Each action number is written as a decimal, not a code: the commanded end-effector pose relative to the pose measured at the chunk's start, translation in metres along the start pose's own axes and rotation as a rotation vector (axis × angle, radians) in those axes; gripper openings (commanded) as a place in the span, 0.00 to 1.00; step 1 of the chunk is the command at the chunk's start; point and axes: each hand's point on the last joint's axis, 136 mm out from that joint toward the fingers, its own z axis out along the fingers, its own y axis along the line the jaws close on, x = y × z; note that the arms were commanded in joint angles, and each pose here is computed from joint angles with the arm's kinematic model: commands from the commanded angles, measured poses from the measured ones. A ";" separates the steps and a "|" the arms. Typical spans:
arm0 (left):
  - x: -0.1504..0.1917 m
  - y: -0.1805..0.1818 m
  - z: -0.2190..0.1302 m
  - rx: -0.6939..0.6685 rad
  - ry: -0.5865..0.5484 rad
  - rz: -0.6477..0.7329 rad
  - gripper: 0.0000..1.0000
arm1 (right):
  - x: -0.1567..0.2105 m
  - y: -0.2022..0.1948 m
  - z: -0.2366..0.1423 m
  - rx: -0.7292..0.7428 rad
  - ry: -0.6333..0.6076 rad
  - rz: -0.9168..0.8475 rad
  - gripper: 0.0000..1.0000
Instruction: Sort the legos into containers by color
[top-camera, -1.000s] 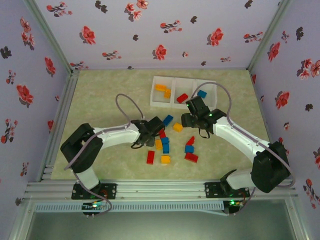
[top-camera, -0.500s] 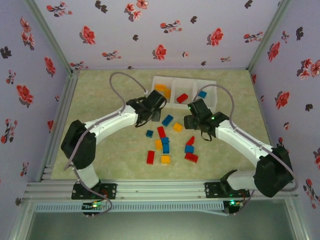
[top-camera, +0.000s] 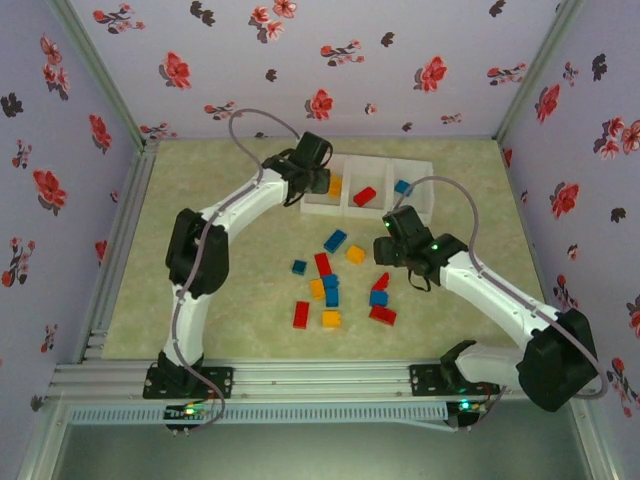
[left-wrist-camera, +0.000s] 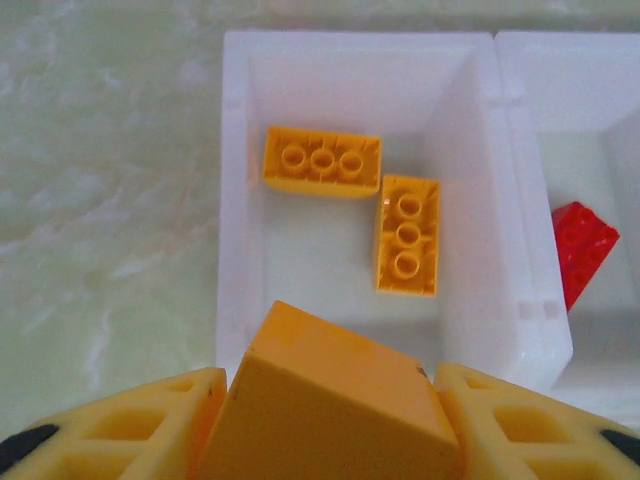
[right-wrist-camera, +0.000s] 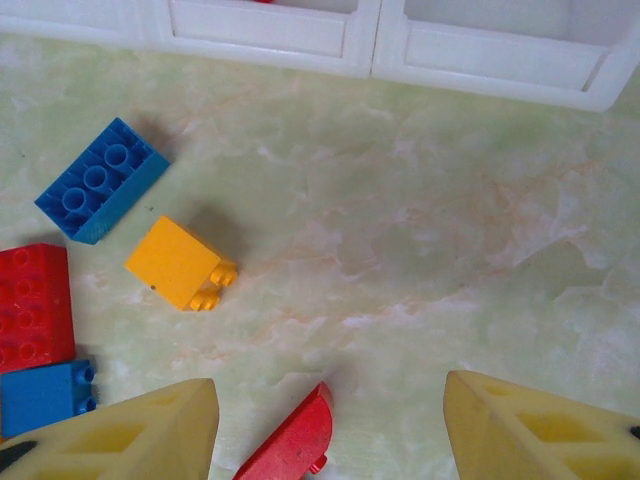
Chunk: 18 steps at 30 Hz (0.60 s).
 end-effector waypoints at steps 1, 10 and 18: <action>-0.011 -0.008 0.012 0.042 0.019 0.038 0.46 | 0.008 -0.009 -0.002 0.028 0.009 0.020 0.62; -0.026 -0.016 -0.005 0.094 0.016 0.041 0.71 | 0.010 -0.009 -0.003 0.026 0.015 0.017 0.62; -0.004 0.006 -0.074 0.084 -0.024 0.014 0.72 | 0.006 -0.003 0.002 0.010 0.019 -0.014 0.62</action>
